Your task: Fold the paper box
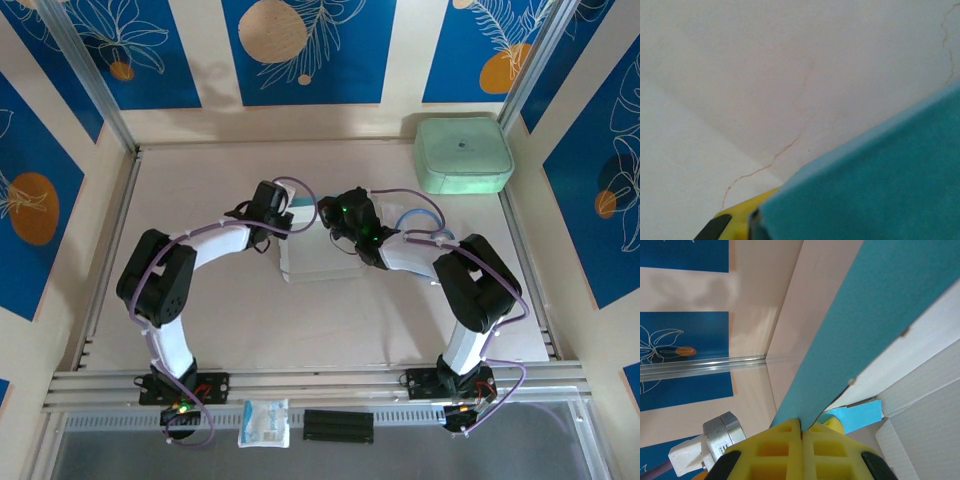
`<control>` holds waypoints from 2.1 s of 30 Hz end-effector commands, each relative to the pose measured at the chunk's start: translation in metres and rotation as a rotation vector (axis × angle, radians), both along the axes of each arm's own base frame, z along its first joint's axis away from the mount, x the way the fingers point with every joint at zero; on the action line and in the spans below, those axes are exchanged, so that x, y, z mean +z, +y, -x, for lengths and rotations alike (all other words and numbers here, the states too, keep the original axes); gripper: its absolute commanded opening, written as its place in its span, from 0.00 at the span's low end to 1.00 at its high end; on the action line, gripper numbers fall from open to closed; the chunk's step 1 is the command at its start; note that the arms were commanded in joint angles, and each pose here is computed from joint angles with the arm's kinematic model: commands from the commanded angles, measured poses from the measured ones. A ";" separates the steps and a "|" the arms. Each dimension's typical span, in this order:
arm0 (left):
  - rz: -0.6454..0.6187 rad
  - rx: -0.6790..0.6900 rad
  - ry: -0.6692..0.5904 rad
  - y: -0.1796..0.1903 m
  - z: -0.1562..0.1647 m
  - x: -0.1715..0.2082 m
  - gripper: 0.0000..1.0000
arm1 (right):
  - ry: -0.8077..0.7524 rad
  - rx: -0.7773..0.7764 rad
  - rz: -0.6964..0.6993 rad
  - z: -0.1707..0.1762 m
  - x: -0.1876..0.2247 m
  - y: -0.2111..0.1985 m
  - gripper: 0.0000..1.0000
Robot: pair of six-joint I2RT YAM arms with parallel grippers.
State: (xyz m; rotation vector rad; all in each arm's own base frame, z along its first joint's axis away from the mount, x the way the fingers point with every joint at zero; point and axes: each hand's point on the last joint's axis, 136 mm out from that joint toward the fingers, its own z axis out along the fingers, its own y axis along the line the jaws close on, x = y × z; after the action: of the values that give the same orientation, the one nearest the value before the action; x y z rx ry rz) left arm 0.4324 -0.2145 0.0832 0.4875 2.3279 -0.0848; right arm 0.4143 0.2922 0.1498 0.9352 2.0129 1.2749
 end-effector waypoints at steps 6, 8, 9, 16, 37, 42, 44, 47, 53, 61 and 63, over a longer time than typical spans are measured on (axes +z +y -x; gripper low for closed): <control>-0.040 0.183 0.017 0.022 -0.008 -0.012 0.11 | 0.032 -0.029 0.039 0.001 -0.002 -0.008 0.01; -0.054 0.206 0.014 0.026 -0.009 -0.011 0.11 | 0.036 -0.030 0.038 0.001 -0.002 -0.007 0.01; -0.058 0.222 0.011 0.029 -0.010 -0.011 0.12 | 0.037 -0.035 0.037 0.001 -0.003 -0.008 0.01; -0.061 0.302 0.019 0.035 -0.015 -0.012 0.16 | 0.039 -0.028 0.038 0.000 -0.004 -0.005 0.01; -0.030 0.265 0.073 0.024 -0.016 -0.020 0.00 | -0.002 0.037 0.038 0.004 0.006 -0.002 0.12; 0.006 0.105 0.150 0.013 -0.007 -0.021 0.00 | -0.112 0.207 0.094 0.027 0.032 -0.015 0.49; 0.038 0.023 0.174 0.006 -0.003 -0.017 0.00 | -0.205 0.273 0.122 0.033 0.048 -0.029 0.62; 0.042 -0.100 0.210 0.000 0.007 -0.008 0.00 | -0.263 0.344 0.234 0.044 0.051 -0.058 0.79; -0.027 -0.250 0.268 0.012 0.026 -0.001 0.00 | -0.344 0.510 0.561 0.060 0.045 -0.103 0.98; -0.031 -0.333 0.302 0.011 0.027 -0.013 0.00 | -0.540 0.736 0.576 0.090 0.043 -0.093 0.99; -0.020 -0.340 0.302 0.009 0.025 -0.016 0.00 | -0.554 0.774 0.562 0.097 0.040 -0.086 0.99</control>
State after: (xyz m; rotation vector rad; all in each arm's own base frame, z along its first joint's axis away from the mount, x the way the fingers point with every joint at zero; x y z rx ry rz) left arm 0.4178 -0.2019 0.0797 0.8472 2.4790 -0.2508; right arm 0.3405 0.1902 0.1888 -0.2612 2.1608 0.9748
